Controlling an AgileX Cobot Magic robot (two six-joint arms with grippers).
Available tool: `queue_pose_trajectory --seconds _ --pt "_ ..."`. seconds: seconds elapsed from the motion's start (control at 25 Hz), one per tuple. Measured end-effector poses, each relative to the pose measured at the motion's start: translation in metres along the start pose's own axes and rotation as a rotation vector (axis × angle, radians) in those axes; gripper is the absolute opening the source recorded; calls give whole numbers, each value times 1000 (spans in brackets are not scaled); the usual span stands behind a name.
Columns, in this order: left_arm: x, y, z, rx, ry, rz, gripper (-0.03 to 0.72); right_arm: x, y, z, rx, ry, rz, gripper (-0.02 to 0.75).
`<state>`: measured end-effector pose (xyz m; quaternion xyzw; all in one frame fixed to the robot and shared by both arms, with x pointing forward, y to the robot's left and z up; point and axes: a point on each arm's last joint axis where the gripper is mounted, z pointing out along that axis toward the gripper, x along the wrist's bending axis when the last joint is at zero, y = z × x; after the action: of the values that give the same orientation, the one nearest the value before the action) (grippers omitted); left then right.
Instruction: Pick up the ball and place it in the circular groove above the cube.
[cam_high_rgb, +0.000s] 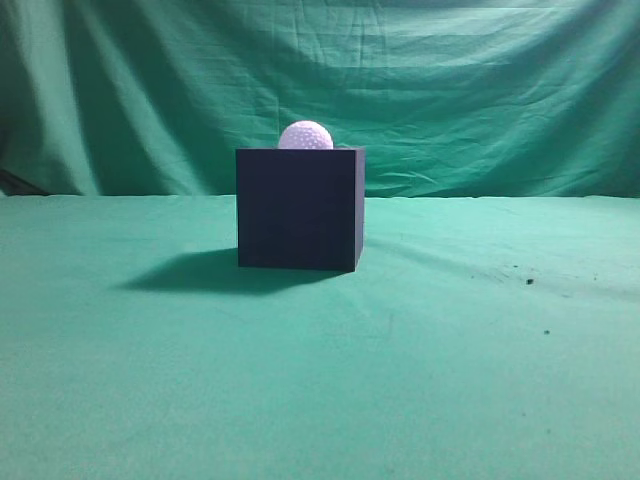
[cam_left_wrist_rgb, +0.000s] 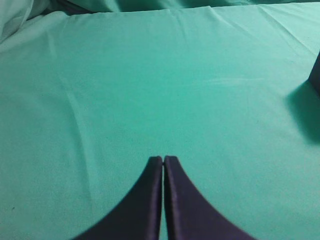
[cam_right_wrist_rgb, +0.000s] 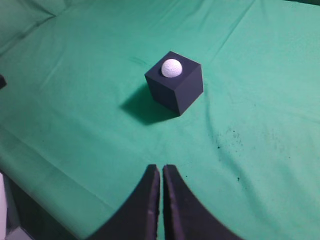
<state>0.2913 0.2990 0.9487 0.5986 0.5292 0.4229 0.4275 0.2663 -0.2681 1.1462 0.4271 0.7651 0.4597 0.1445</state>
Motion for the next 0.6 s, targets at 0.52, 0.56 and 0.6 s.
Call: queue_pose_trajectory --seconds 0.52,0.56,0.6 --pt "0 0 0 0 0 0 0 -17 -32 40 -139 -102 -125 0" --pt "0 0 0 0 0 0 0 -20 -38 43 -174 -136 -108 0" --pt "0 0 0 0 0 0 0 -24 -45 47 -210 -175 -89 0"
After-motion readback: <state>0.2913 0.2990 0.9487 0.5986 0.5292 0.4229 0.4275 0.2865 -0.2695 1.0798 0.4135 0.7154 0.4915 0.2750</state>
